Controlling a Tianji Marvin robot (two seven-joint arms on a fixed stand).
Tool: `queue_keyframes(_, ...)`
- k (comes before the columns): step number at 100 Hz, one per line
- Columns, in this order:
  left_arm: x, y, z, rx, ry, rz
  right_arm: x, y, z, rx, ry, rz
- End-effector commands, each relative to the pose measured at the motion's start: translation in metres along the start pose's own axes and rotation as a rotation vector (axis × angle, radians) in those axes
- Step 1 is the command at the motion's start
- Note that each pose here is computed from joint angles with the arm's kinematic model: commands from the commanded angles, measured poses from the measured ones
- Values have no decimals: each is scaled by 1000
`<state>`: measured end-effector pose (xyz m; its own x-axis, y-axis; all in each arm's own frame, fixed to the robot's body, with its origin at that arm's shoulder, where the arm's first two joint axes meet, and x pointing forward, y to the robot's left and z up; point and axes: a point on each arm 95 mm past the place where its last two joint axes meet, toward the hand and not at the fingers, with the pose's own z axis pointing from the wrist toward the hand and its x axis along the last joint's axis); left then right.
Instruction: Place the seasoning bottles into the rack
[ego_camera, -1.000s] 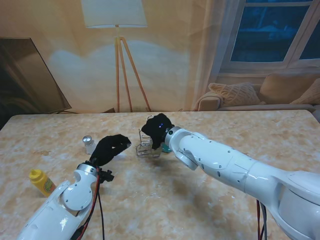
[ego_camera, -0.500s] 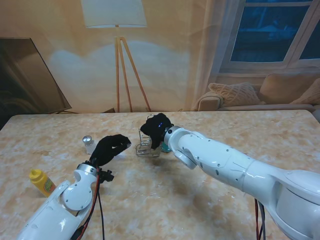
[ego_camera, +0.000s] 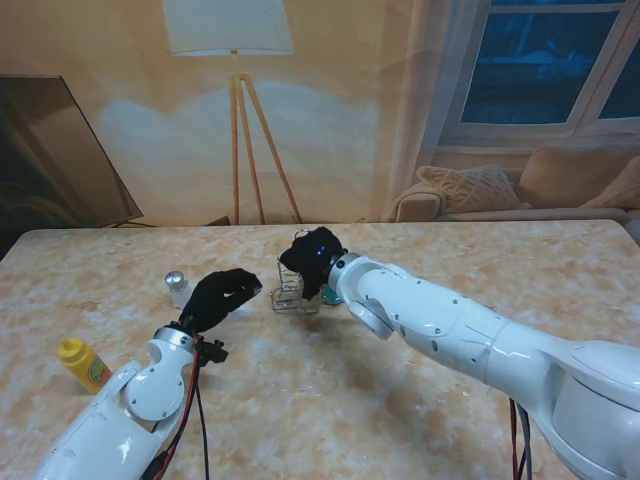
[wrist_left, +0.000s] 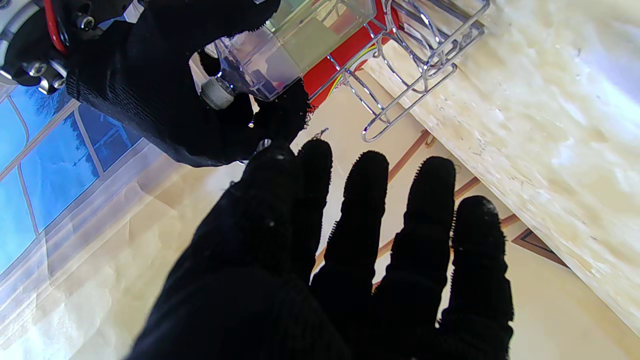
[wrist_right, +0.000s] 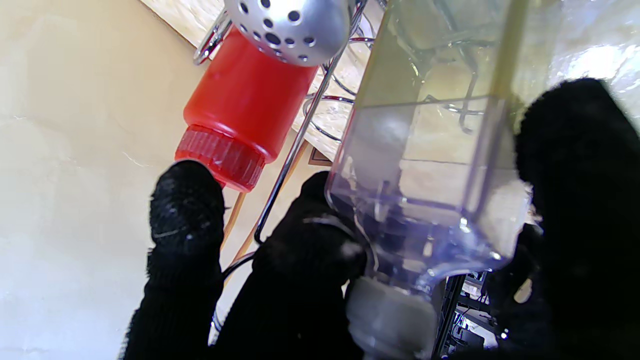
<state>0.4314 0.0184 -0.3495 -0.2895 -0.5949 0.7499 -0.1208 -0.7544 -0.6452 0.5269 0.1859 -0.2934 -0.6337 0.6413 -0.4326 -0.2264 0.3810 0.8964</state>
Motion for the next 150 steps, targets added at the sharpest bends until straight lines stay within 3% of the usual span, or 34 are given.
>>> queue_keyframes(1,1,2,0,-14,1,-1,9,-16,-5,47,8,7)
queue_keyframes(150,1,3,1,-21,3,10,0,-3,-16,19,18,-36)
